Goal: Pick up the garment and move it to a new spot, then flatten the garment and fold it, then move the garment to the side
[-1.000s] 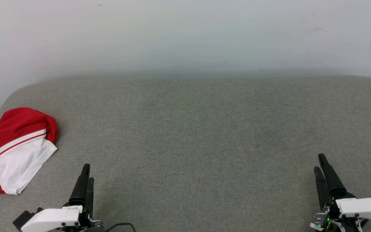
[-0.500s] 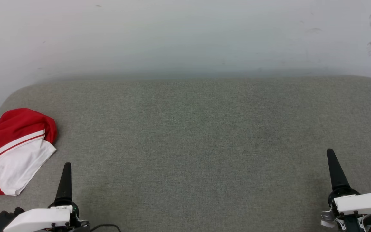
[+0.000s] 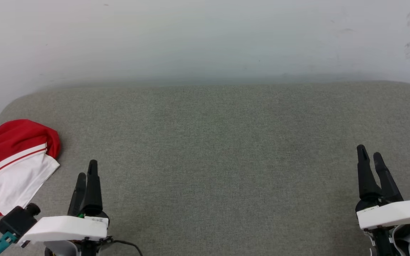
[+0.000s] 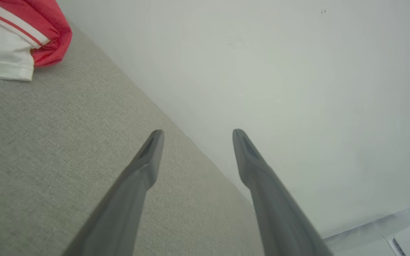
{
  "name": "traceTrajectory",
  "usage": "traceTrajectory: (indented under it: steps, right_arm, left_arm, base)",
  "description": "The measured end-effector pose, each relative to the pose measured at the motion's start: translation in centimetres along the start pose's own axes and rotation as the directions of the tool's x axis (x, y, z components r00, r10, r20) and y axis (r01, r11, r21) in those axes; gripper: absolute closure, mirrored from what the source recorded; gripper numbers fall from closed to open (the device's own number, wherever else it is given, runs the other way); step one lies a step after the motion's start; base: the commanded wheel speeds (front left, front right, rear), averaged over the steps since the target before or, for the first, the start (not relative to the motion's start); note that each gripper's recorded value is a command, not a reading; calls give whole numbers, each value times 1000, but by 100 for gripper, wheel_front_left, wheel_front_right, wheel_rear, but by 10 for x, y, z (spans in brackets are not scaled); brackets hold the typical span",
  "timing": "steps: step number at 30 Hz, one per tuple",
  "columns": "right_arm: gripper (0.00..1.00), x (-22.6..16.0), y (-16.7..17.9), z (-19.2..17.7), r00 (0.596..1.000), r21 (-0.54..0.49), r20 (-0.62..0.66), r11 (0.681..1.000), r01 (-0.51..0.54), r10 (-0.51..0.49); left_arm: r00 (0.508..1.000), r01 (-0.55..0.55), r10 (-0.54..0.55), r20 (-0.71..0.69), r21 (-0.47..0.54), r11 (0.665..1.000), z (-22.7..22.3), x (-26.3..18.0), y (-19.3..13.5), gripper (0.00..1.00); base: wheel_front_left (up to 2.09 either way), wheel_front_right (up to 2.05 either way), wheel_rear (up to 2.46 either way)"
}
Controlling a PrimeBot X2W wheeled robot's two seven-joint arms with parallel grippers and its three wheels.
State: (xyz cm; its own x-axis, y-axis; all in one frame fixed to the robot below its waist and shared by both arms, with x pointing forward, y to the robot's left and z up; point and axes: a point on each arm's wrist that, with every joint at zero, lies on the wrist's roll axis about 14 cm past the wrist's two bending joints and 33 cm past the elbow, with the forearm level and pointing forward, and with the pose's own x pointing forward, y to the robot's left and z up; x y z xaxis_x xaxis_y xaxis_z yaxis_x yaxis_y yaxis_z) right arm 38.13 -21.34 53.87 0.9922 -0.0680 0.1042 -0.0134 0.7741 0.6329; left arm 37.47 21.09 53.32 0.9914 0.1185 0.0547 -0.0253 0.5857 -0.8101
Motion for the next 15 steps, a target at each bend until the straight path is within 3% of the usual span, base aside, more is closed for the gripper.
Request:
traceTrajectory:
  steps: [7, 15]
  right_arm:
    - [0, 1, 13, 2, 998, -167, 0, 984, -54, 55]
    - [0, 0, 23, 3, 995, -331, -8, 938, -99, 102]
  left_arm:
    - [997, 69, -61, -43, 194, 979, -20, -3, -26, 0]
    - [989, 146, -123, -85, 386, 911, -41, -7, -51, 0]
  base:
    - [0, 0, 0]
    - [0, 0, 0]
